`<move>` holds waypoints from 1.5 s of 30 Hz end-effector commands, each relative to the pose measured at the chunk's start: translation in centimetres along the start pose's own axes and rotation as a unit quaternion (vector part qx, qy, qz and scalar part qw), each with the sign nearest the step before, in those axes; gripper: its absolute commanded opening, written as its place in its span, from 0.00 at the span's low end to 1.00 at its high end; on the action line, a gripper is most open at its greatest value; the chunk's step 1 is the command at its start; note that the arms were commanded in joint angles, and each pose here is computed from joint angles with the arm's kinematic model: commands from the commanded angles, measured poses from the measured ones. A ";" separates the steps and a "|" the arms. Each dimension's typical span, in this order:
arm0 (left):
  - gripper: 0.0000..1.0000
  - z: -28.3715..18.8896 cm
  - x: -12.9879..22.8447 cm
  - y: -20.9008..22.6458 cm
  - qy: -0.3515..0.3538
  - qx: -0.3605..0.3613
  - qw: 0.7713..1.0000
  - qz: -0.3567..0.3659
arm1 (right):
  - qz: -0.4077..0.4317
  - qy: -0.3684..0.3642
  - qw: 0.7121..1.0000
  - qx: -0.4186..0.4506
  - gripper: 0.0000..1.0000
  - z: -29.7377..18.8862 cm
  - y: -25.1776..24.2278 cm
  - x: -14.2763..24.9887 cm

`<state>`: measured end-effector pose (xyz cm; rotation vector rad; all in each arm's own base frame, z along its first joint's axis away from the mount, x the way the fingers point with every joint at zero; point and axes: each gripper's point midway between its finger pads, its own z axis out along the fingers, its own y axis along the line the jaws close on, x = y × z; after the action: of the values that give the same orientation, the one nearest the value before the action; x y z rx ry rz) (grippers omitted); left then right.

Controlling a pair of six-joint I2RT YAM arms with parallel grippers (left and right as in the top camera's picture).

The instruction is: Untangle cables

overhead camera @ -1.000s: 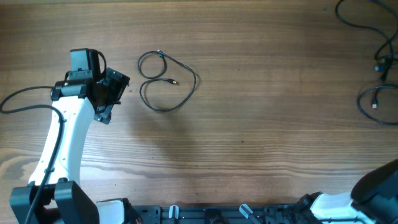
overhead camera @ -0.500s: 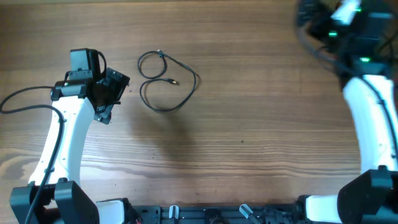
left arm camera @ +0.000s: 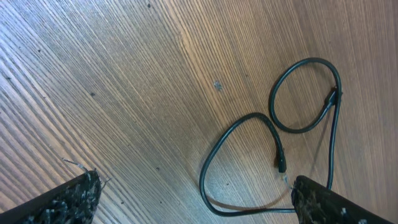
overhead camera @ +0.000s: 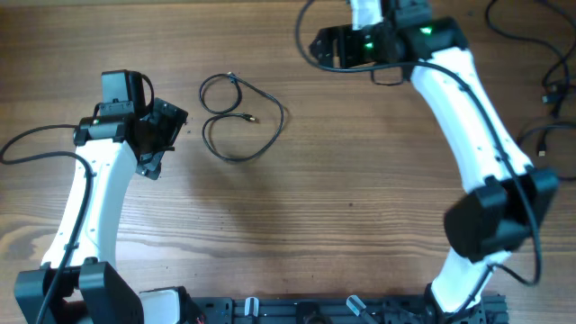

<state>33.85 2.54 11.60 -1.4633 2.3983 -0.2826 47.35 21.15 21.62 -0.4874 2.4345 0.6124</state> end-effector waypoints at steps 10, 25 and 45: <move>1.00 -0.8 -0.4 -0.2 -0.012 0.007 1.000 0.008 | -0.192 0.123 0.967 -0.113 0.82 12.0 4.7 7.9; 1.00 -0.8 -0.5 -0.2 -0.012 0.007 1.000 0.008 | -0.202 0.167 0.962 -0.079 0.43 19.5 1.8 12.6; 1.00 -0.8 -0.5 -0.2 -0.012 0.006 1.000 0.008 | -0.008 0.018 1.000 0.006 0.04 11.9 -2.5 1.5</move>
<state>33.77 2.54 11.57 -1.4651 2.4011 -0.2808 48.65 29.22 2.06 -0.7964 2.5732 0.5952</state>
